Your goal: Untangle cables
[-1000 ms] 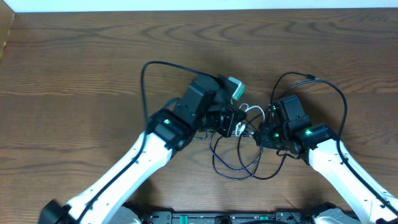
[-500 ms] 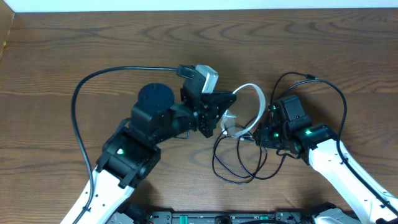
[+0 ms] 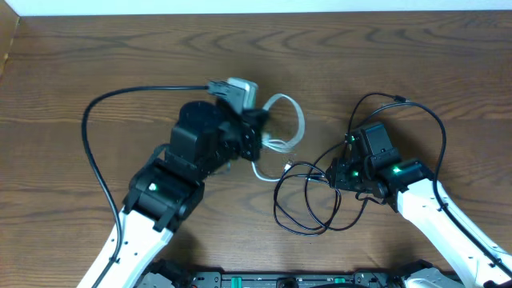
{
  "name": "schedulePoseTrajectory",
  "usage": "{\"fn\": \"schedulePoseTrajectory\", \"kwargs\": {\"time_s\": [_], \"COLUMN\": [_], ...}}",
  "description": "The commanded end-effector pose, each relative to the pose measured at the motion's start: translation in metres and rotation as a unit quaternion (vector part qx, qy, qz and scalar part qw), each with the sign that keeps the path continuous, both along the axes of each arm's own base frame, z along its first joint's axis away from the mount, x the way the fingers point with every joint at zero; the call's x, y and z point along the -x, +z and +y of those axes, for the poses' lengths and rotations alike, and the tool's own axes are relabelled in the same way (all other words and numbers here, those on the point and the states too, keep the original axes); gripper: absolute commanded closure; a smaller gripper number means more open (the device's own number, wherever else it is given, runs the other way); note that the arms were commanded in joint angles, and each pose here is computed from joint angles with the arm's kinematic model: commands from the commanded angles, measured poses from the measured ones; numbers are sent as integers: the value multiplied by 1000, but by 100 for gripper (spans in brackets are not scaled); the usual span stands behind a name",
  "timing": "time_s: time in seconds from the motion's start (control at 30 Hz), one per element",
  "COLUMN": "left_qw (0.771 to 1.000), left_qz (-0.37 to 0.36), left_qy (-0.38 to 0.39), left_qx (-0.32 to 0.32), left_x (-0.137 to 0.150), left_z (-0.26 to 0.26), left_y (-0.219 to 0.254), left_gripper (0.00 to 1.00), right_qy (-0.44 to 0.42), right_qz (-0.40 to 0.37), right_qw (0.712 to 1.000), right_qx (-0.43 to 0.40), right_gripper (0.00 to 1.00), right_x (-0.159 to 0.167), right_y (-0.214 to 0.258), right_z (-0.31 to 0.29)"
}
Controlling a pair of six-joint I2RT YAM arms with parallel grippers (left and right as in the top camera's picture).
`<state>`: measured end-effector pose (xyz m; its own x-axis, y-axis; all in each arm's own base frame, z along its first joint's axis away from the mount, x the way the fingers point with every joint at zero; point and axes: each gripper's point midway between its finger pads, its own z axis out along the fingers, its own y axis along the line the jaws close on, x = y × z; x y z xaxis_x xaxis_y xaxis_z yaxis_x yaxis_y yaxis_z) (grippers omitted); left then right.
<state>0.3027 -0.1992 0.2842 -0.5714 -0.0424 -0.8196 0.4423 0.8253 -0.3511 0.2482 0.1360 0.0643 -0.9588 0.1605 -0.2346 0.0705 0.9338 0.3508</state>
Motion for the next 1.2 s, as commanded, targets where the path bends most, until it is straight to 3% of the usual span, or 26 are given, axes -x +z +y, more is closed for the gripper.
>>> {"fn": "schedulePoseTrajectory", "kwargs": {"time_s": [0.0, 0.13, 0.27, 0.3, 0.4, 0.5, 0.67, 1.17], "left_qw": [989, 974, 962, 962, 968, 966, 935, 880], "left_qz": [-19, 6, 68, 111, 177, 251, 351, 443], "left_qy": [136, 209, 253, 238, 169, 67, -42, -154], "left_qx": [-63, -82, -78, -78, -53, 0, 41, -75], "left_x": [-33, -50, -55, -52, -42, -25, 5, 61], "left_z": [58, 102, 126, 122, 94, 51, 0, -55], "left_y": [-7, -22, -51, -72, -98, -118, -148, -246], "left_gripper": [93, 92, 61, 47, 35, 35, 35, 35], "right_qy": [5, 5, 5, 5, 5, 5, 5, 3], "right_qz": [1, 1, 1, 1, 1, 1, 1, 5], "right_qw": [1000, 1000, 1000, 1000, 1000, 1000, 1000, 1000], "right_qx": [-1, -1, -1, -1, -1, -1, 0, 5], "right_gripper": [54, 51, 51, 50, 50, 50, 50, 47], "right_x": [1, 1, 1, 1, 1, 1, 1, 2], "right_y": [0, 0, 0, 0, 0, 0, 0, -2], "right_z": [0, 0, 0, 0, 0, 0, 0, -2]}}
